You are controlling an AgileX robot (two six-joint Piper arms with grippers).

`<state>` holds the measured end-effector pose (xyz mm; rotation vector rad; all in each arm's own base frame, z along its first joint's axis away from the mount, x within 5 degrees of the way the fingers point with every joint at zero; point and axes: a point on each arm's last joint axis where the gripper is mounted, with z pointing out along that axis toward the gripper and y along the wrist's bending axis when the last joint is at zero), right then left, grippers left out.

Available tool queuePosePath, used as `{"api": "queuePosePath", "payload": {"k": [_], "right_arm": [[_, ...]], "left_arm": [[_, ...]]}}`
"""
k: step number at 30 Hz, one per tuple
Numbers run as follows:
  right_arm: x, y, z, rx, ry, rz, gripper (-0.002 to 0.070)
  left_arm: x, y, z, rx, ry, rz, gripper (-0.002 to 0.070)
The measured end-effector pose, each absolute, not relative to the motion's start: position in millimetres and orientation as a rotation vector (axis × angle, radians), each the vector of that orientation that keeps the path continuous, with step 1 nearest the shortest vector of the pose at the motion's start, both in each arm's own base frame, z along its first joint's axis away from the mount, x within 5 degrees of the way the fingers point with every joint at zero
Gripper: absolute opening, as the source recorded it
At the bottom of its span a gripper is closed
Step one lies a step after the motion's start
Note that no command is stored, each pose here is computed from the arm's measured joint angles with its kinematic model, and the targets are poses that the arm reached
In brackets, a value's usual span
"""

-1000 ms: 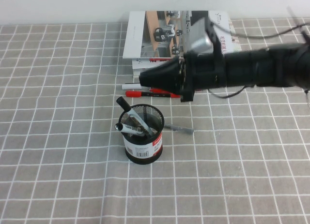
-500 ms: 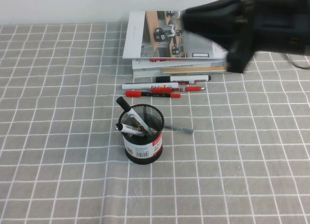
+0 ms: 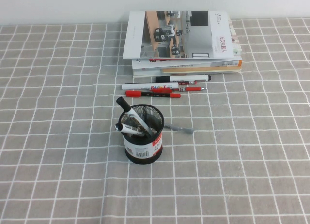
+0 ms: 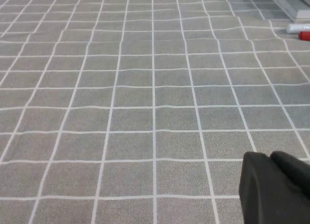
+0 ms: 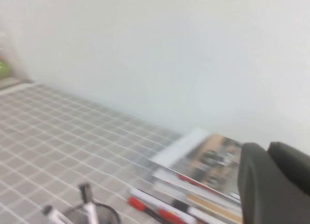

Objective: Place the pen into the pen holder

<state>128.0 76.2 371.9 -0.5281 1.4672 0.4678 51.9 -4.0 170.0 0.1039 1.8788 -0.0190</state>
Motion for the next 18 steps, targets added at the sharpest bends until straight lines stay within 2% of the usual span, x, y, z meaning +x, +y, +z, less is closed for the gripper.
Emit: {"api": "queuePosePath", "payload": {"k": [9,18], "right_arm": [[80,42,325,-0.462,1.399,0.269,-0.0012],[79,22,294,-0.308,1.460,0.118,-0.0012]], "left_arm": [[52,-4,170,0.104,1.879,-0.019,-0.0003],[52,-4,170,0.104,1.879,-0.019,-0.0003]]}}
